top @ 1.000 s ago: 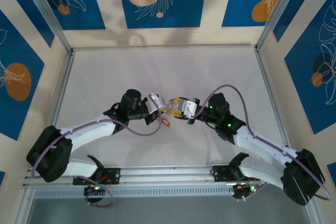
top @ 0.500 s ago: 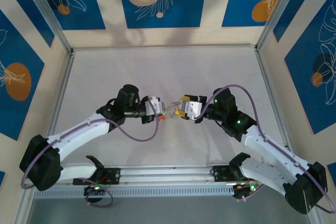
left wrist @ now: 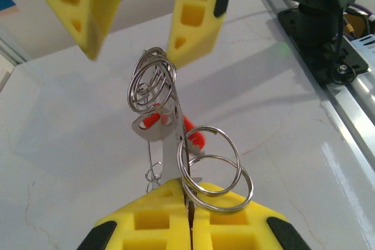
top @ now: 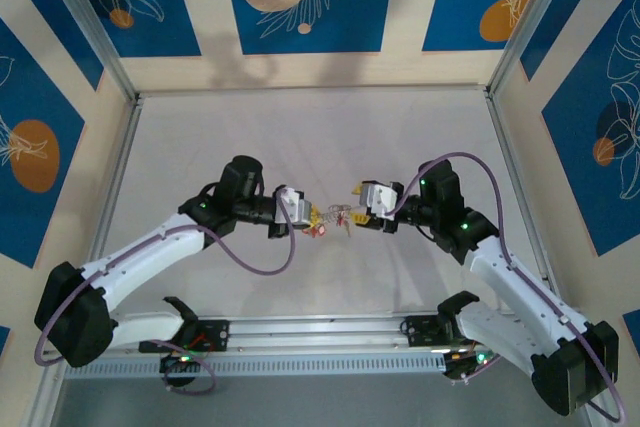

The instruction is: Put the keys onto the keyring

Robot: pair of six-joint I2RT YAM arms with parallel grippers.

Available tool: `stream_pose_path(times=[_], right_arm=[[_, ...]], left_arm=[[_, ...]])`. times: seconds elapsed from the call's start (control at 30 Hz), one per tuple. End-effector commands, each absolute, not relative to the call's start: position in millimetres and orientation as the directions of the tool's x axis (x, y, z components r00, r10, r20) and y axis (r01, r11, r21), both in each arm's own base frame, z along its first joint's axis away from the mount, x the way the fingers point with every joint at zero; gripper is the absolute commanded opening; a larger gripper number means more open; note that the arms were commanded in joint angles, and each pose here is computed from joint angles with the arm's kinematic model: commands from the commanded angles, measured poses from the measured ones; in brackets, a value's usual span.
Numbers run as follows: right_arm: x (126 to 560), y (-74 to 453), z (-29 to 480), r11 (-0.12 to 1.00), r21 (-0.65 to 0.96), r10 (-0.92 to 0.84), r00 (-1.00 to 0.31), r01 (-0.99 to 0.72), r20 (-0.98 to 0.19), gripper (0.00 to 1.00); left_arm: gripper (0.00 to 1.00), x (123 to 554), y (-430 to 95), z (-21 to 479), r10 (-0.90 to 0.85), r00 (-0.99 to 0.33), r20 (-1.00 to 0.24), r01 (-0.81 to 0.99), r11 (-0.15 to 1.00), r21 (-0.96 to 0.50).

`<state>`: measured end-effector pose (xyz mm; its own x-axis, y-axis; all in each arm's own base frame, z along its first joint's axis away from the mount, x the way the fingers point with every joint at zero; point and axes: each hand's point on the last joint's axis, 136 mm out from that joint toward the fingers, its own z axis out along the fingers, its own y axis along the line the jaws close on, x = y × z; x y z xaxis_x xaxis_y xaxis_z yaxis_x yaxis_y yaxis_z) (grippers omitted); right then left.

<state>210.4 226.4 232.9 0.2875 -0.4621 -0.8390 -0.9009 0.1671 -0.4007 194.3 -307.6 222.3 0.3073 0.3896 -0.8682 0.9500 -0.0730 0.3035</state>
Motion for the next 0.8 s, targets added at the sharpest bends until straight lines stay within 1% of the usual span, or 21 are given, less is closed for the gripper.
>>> stream_pose_path(times=[0.0,0.17,0.23,0.37,0.47,0.53,0.6,0.63,0.67,0.7,0.73,0.77], right_arm=[[193.4,230.8,231.5,0.106,-0.317,-0.427,0.244,-0.943,-0.871,0.47],[192.1,229.1,223.1,0.105,-0.294,-0.447,0.219,-0.950,-0.867,0.46],[191.9,228.7,222.6,0.106,-0.291,-0.448,0.216,-0.951,-0.868,0.41],[187.6,230.9,223.6,0.088,-0.285,-0.439,0.220,-0.954,-0.871,0.27],[185.9,231.5,220.6,0.080,-0.285,-0.445,0.222,-0.955,-0.868,0.21],[184.8,231.9,218.0,0.074,-0.290,-0.451,0.227,-0.954,-0.863,0.17],[185.0,232.1,215.0,0.071,-0.306,-0.463,0.241,-0.949,-0.853,0.10],[186.0,232.2,214.7,0.072,-0.321,-0.468,0.252,-0.944,-0.847,0.07],[188.3,232.3,213.6,0.076,-0.344,-0.478,0.269,-0.936,-0.836,0.03],[192.2,232.7,213.3,0.087,-0.374,-0.487,0.288,-0.923,-0.825,0.00],[196.0,232.8,214.1,0.101,-0.404,-0.494,0.306,-0.909,-0.814,0.00],[201.7,232.3,215.5,0.122,-0.439,-0.503,0.326,-0.890,-0.800,0.00]], left_arm=[[0.00,187.4,-310.9,244.1,0.318,0.379,-0.869,0.926,-0.133,0.355],[0.00,182.7,-310.5,246.0,0.302,0.398,-0.866,0.917,-0.168,0.363],[0.00,178.4,-310.7,247.7,0.280,0.415,-0.866,0.908,-0.186,0.375],[0.00,167.9,-311.3,253.5,0.218,0.430,-0.876,0.894,-0.240,0.379],[0.00,164.0,-310.2,249.6,0.225,0.443,-0.868,0.882,-0.280,0.378],[0.00,166.5,-309.6,245.4,0.247,0.448,-0.859,0.882,-0.281,0.379],[0.00,170.4,-310.0,242.9,0.267,0.448,-0.853,0.884,-0.275,0.379],[0.03,173.3,-310.0,241.9,0.278,0.444,-0.852,0.887,-0.267,0.376],[0.15,177.9,-310.8,241.1,0.298,0.430,-0.852,0.897,-0.250,0.365],[0.24,182.4,-312.1,240.6,0.318,0.409,-0.855,0.908,-0.232,0.348],[0.31,185.9,-312.1,240.1,0.332,0.396,-0.856,0.915,-0.223,0.337],[0.35,186.7,-311.9,239.5,0.341,0.390,-0.855,0.918,-0.224,0.328]])
